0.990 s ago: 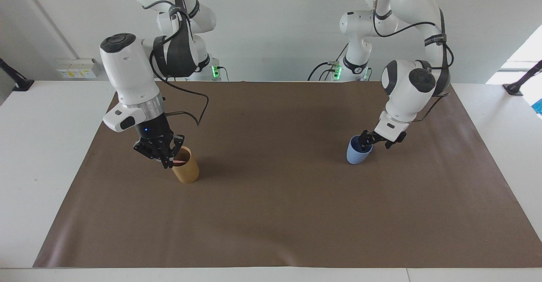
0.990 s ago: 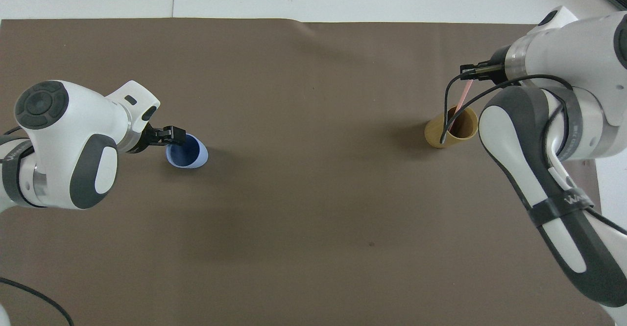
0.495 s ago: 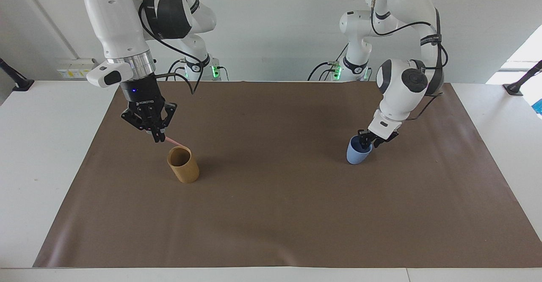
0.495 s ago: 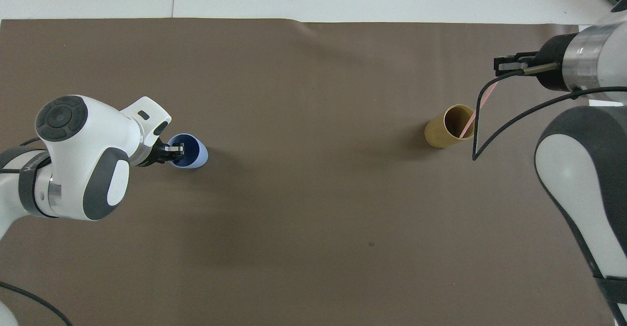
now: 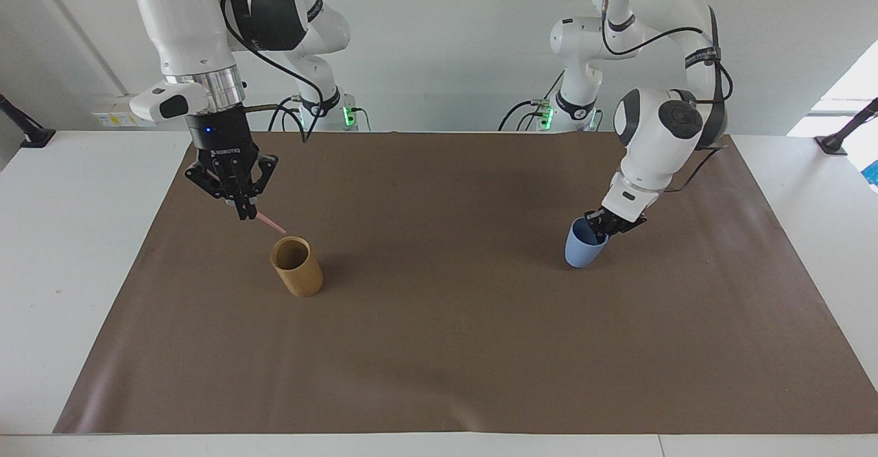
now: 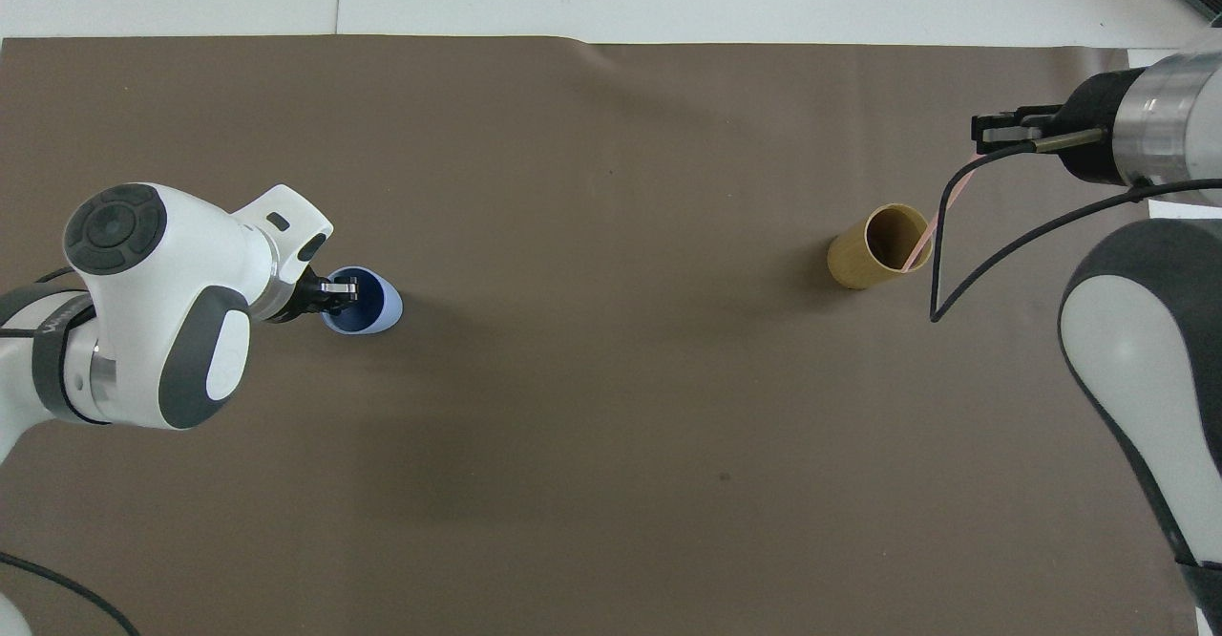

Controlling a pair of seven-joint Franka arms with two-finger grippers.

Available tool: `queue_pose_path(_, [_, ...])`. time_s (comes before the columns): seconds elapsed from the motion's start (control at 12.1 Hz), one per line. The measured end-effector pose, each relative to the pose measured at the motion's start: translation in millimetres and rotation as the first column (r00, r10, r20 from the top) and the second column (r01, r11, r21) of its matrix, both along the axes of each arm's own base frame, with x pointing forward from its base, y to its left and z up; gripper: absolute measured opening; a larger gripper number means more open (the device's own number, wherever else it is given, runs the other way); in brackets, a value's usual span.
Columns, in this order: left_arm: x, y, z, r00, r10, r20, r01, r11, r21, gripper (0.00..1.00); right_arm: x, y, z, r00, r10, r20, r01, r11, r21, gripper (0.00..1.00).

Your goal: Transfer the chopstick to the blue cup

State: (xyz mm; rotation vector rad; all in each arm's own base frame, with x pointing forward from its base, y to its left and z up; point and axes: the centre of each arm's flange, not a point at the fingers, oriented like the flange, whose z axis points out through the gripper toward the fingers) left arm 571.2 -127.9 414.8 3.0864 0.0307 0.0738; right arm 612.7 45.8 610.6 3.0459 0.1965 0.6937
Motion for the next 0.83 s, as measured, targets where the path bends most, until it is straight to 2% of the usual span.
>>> queue_pose_path(0.25, [-3, -77, 48, 0.999, -0.024, 0.045, 0.024, 1.0, -0.001, 0.05, 0.1, 1, -1, 1.0, 0.004, 0.002, -0.004, 1.0, -0.011, 0.08])
queue_pose_path(0.41, [-9, -128, 63, 0.996, -0.059, 0.061, 0.06, 0.998, -0.017, 0.05, 0.0, 1, -1, 1.0, 0.005, 0.001, -0.005, 1.0, -0.011, 0.08])
queue_pose_path(0.58, [-7, -163, 58, 0.995, -0.086, 0.046, 0.087, 0.996, -0.028, 0.05, 0.0, 1, -2, 1.0, 0.005, 0.0, -0.005, 1.0, -0.012, 0.08])
queue_pose_path(0.83, [-5, -221, 17, 0.994, -0.114, 0.0, 0.114, 0.993, -0.028, 0.05, -0.1, 2, -2, 1.0, 0.006, -0.001, -0.006, 1.0, -0.012, 0.08])
